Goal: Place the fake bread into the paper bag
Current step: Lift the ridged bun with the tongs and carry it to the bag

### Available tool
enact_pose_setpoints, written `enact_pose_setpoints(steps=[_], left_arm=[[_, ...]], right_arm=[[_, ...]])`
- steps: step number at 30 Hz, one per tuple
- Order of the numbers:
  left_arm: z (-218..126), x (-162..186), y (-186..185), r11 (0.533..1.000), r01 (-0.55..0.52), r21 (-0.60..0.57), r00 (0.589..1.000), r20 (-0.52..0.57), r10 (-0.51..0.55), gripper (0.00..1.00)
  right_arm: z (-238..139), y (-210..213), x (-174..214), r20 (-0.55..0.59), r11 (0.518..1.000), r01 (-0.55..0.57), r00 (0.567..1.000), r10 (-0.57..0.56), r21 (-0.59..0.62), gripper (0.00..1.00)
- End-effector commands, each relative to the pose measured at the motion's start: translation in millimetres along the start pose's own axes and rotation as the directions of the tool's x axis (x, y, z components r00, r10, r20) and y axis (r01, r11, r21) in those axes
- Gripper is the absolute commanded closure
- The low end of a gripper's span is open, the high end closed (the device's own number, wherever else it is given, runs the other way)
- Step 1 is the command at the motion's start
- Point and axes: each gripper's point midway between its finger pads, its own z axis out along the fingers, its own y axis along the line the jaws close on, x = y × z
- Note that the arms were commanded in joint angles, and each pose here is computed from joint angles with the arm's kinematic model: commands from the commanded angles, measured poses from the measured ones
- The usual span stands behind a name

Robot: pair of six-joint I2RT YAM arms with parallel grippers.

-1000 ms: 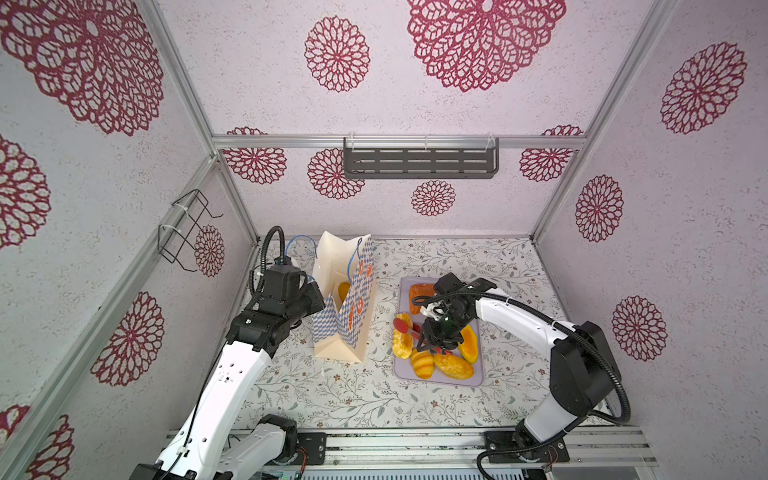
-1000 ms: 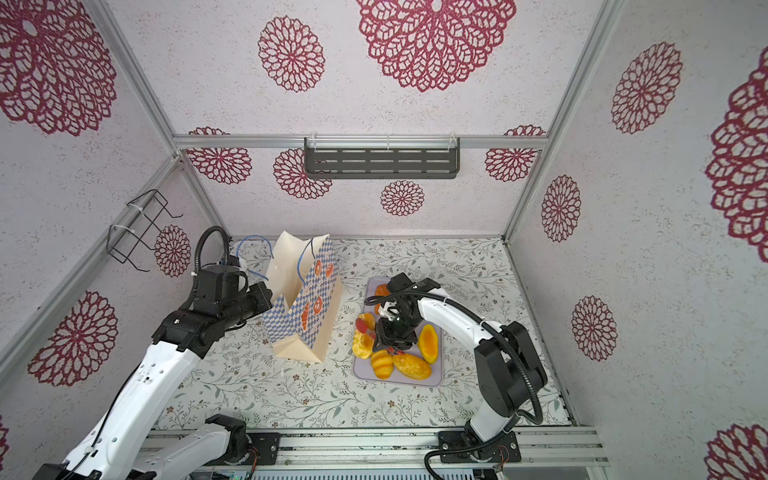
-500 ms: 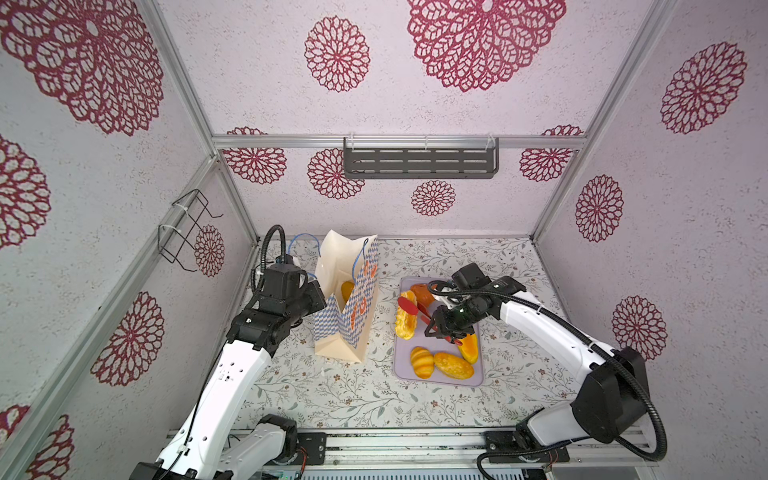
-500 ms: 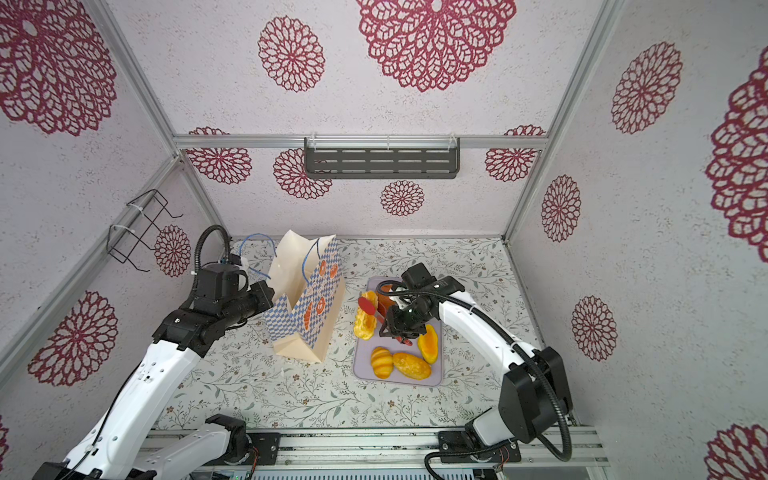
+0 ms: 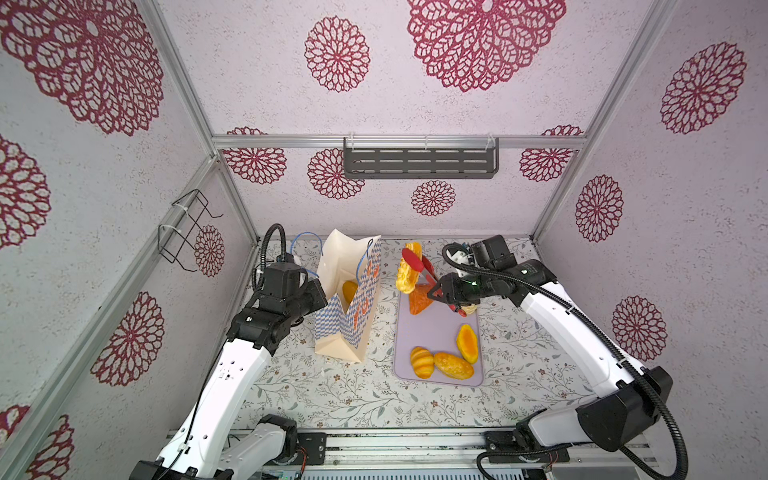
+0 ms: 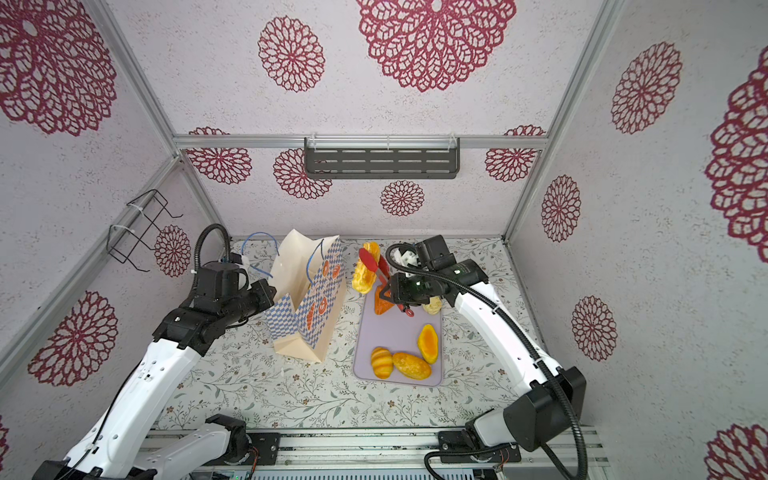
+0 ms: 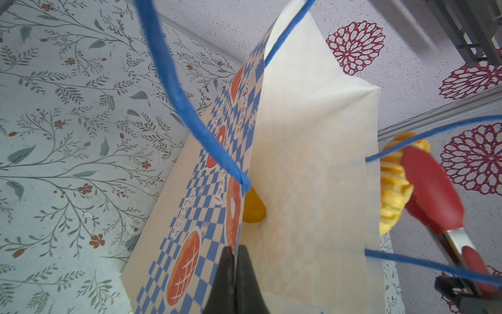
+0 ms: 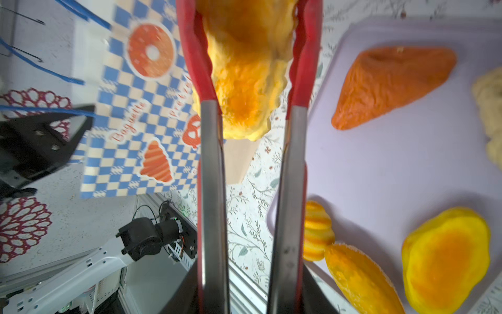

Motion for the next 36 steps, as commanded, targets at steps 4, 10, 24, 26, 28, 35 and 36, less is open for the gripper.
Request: enact_pose_setpoints(steps=[4,10,24,26,28,35,36], left_arm=[[-8.8,-18.3,-18.1,0.998,0.011,0.062,0.998,0.057,-0.015,1.0],[-7.1,-17.3,-20.2,0.998,0.013,0.069,0.999,0.048,-0.016,1.0],[-4.9,-17.4,-25.7,0.996,0.01,0.084,0.999,0.041,-0.014,1.0],[-4.5,-17.1,-25.4,0.997,0.01,0.082,0.999,0.041,-0.013,1.0],[-3.8,-16.9,-25.4,0.997,0.01,0.081,0.999,0.039,-0.013,1.0],[-5.3,-19.5,-27.6,0.996,0.004,0.085,0.999,0.046,-0.008,1.0],[-5.7,-20.0,-28.0,0.996,0.001,0.085,0.999,0.048,-0.005,1.0]], right_arm=[[-51.9,49.7,-72.6,0.304,0.99,0.13,0.947,-0.106,-0.06,0.59],[-72.5,100.8,-113.4,0.428,0.951,0.214,0.898,-0.102,-0.222,0.59],[-36.9,181.6,-120.4,0.378,0.858,0.338,0.907,-0.187,-0.386,0.59],[-28.0,185.4,-114.8,0.35,0.856,0.344,0.913,-0.209,-0.387,0.59],[-18.0,184.2,-106.7,0.313,0.857,0.341,0.923,-0.226,-0.386,0.59],[5.6,157.2,-78.1,0.172,0.894,0.313,0.947,-0.271,-0.32,0.58],[8.5,152.6,-72.9,0.148,0.899,0.309,0.95,-0.275,-0.309,0.58]])
